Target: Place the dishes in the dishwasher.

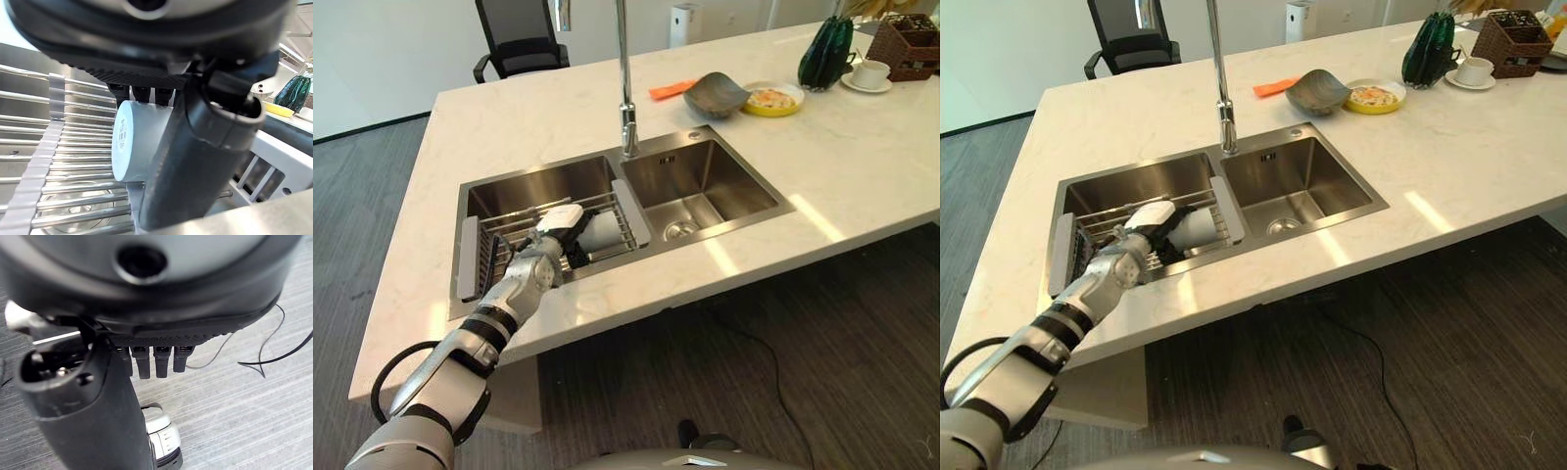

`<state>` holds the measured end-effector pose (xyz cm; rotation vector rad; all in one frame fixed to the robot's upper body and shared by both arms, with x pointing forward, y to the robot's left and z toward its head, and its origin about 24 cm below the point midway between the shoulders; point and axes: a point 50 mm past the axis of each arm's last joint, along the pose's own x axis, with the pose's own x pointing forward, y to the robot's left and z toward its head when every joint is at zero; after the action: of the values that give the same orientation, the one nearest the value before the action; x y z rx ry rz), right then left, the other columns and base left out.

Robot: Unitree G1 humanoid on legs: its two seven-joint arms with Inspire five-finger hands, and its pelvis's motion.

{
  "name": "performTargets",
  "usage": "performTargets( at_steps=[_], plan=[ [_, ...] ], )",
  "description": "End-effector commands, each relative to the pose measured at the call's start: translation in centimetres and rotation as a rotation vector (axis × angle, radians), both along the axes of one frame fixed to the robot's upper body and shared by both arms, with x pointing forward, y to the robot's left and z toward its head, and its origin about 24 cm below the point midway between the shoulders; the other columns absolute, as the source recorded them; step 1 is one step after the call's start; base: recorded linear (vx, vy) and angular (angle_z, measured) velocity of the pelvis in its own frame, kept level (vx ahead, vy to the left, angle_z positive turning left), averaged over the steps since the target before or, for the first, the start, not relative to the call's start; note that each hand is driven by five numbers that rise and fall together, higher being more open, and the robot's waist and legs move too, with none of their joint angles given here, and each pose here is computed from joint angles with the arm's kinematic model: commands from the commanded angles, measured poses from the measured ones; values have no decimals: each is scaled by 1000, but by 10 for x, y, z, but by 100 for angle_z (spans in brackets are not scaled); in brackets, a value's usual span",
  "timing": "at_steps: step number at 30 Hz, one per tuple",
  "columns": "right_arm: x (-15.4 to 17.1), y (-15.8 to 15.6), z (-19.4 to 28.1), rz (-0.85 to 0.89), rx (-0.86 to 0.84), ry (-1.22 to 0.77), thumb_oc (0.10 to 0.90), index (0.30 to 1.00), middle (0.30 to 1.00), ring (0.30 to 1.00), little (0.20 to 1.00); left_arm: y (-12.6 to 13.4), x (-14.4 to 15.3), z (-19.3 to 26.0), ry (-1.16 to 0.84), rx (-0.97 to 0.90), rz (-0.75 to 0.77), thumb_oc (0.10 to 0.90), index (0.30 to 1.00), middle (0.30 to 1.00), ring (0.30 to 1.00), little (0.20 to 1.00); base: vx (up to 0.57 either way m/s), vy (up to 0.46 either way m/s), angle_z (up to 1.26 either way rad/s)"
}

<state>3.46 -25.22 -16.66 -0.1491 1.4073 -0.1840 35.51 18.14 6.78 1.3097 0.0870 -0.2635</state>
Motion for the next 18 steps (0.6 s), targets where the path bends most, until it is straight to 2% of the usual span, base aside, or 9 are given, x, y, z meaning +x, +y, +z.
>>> performTargets(
  at_steps=[1, 2, 3, 4, 8, 14, 17, 18],
  plan=[
    [5, -8, 2, 25, -17, 7, 800, 900, 900, 900, 900, -16, 42, 92, -262, 35, -17, 800, 900, 900, 900, 900, 0, 0, 0],
    [5, -8, 2, 29, -16, 5, 800, 900, 900, 900, 900, -17, 43, 94, -267, 34, -18, 800, 900, 900, 900, 900, 0, 0, 0],
    [6, -7, 2, 29, -14, 1, 800, 900, 900, 900, 900, -16, 44, 94, -268, 31, -4, 558, 538, 538, 538, 538, 0, 0, 0],
    [7, -6, 2, 29, -14, -1, 800, 900, 900, 900, 900, -16, 44, 91, -261, 26, 9, 400, 300, 300, 300, 300, 0, 0, 0],
    [9, -4, 2, 30, -8, -9, 800, 900, 900, 900, 900, -16, 45, 95, -288, 64, 13, 400, 300, 300, 300, 300, 0, 0, 0],
    [11, -5, 2, 39, -13, -18, 800, 900, 900, 900, 900, 5, 42, 101, -347, 96, 54, 400, 300, 300, 300, 300, 0, 0, 0],
    [13, -4, 2, 44, -15, -26, 800, 900, 900, 900, 900, 7, 35, 129, -534, 29, 23, 400, 300, 300, 300, 300, 0, 0, 0],
    [14, -2, 2, 52, -18, -33, 800, 900, 900, 900, 900, 6, 25, 144, -644, -111, 10, 400, 300, 300, 300, 300, 0, 0, 0]
  ],
)
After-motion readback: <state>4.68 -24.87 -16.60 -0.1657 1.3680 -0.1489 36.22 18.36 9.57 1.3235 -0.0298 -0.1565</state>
